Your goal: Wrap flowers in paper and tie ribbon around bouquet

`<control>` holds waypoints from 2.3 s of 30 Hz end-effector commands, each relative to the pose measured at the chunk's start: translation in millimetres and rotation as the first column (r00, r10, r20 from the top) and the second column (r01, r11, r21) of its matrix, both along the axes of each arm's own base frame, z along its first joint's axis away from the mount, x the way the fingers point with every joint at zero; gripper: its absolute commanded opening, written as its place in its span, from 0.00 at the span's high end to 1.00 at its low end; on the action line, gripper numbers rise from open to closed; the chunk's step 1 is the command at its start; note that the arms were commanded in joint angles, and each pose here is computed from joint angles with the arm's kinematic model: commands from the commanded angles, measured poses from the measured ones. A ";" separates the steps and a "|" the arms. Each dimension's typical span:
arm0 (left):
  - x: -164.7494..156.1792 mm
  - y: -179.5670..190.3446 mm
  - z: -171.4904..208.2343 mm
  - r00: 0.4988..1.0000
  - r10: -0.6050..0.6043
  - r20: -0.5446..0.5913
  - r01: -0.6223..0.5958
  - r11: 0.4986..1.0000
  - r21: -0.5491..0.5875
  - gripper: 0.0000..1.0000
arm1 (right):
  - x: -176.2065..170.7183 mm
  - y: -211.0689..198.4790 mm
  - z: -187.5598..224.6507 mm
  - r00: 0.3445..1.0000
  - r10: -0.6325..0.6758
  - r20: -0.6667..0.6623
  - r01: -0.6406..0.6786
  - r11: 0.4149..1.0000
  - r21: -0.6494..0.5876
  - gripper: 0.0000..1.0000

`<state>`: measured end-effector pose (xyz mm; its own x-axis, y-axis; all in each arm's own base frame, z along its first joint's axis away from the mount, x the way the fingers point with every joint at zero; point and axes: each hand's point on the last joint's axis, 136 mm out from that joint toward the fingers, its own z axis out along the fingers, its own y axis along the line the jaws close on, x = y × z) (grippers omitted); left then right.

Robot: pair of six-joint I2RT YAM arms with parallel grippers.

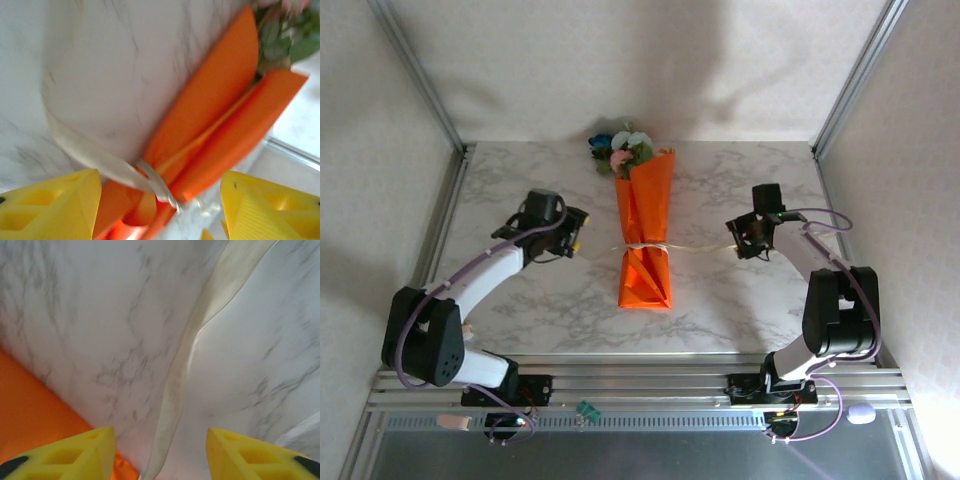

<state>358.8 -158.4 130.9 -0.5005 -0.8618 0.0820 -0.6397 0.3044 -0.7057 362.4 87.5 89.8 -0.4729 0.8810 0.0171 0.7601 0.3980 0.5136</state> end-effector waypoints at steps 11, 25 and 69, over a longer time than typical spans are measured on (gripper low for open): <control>14.5 -66.2 -50.0 0.991 0.068 -0.114 -0.089 0.976 -0.198 0.37 | 4.6 106.4 -16.6 0.996 -0.080 -0.036 0.087 0.960 0.267 0.43; 30.7 -60.4 -73.5 0.991 0.046 -0.125 -0.063 0.988 -0.140 0.56 | 3.0 130.2 -33.1 0.993 -0.071 -0.099 0.096 0.958 0.270 0.60; 61.2 24.7 -4.0 0.987 0.129 0.099 -0.111 0.979 -0.172 1.00 | 40.8 136.6 94.6 0.954 0.164 0.253 -0.204 0.968 0.144 1.00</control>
<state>410.9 -140.4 103.5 -0.4234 -0.8829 0.2029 -0.6325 0.1277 -0.7640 410.9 217.2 174.7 -0.6222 0.7808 0.0572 0.5501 0.3841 0.7415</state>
